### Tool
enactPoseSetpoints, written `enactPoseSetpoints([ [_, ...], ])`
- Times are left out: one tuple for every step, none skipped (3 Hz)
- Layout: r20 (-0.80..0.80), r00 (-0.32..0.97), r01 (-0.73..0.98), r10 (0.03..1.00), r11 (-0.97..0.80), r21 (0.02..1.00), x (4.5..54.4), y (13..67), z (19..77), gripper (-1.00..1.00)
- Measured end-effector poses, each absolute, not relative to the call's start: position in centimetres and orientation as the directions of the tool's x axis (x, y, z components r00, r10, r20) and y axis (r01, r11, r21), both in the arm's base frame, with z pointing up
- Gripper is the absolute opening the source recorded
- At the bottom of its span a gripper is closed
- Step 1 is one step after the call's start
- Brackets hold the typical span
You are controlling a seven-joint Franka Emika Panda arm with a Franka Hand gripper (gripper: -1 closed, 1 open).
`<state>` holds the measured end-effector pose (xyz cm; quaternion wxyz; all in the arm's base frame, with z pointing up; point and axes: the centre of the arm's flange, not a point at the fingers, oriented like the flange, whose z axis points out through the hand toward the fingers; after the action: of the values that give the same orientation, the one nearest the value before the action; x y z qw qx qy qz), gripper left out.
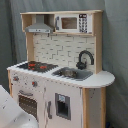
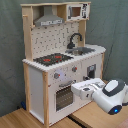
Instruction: Play with the kitchen
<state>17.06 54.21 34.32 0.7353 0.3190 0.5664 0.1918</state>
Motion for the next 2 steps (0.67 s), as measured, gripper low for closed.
enactPoseSetpoints([
  [-0.712, 0.255, 0.049, 0.654, 0.727, 0.685, 18.3, 53.0, 33.8, 1.00],
  [-0.709, 0.215, 0.001, 0.671, 0.726, 0.687, 19.3, 52.4, 33.8, 1.00],
])
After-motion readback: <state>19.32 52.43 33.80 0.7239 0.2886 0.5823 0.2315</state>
